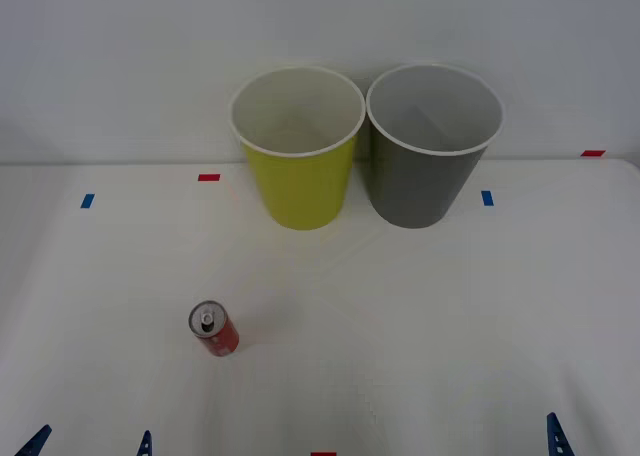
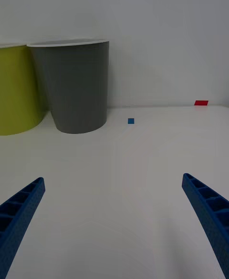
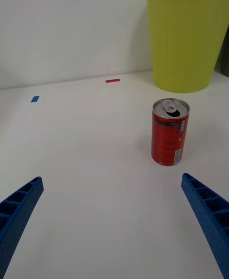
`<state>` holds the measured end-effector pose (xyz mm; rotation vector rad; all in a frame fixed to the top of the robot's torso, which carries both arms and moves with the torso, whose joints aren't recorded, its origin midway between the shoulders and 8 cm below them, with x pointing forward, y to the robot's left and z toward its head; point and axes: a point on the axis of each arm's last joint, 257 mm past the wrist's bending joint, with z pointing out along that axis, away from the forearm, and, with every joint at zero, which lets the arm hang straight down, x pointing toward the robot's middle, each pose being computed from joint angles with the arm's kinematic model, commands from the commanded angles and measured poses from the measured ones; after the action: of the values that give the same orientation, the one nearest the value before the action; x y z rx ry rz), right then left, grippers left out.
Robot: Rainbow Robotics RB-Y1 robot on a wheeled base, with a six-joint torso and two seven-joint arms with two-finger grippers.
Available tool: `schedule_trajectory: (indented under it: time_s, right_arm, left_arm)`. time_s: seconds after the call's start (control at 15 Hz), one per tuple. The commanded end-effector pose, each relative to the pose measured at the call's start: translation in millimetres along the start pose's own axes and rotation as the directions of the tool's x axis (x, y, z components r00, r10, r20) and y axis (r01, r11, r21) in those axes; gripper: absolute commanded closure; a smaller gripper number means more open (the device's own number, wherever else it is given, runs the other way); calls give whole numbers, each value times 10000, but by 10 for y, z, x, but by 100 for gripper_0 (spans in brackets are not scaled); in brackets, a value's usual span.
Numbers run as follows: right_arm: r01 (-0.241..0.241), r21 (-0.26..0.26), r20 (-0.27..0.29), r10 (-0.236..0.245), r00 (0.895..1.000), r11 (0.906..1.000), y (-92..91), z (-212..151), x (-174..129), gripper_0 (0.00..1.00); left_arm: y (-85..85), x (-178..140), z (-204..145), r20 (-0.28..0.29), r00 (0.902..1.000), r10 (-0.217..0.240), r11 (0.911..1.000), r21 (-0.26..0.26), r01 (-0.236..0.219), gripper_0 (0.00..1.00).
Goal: Put cans in the gray bin and PET bottles in the light green bin.
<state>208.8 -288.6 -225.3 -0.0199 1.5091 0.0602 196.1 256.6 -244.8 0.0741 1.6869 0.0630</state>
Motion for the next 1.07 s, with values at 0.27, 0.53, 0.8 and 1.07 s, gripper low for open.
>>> schedule_trajectory:
  time_s: [0.27, 0.53, 0.8, 1.07]
  right_arm:
    - [0, 0, 0, 0, 10000, 10000, 0, 0, 0, 0]
    - [0, 0, 0, 0, 10000, 10000, 0, 0, 0, 0]
    - [0, 0, 0, 0, 10000, 10000, 0, 0, 0, 0]
    - [0, 0, 0, 0, 10000, 10000, 0, 0, 0, 0]
  left_arm:
    - [0, 0, 0, 0, 10000, 0, 10000, 0, 0, 0]
    - [0, 0, 0, 0, 10000, 0, 10000, 0, 0, 0]
    - [0, 0, 0, 0, 10000, 0, 10000, 0, 0, 0]
    - [0, 0, 0, 0, 10000, 0, 10000, 0, 0, 0]
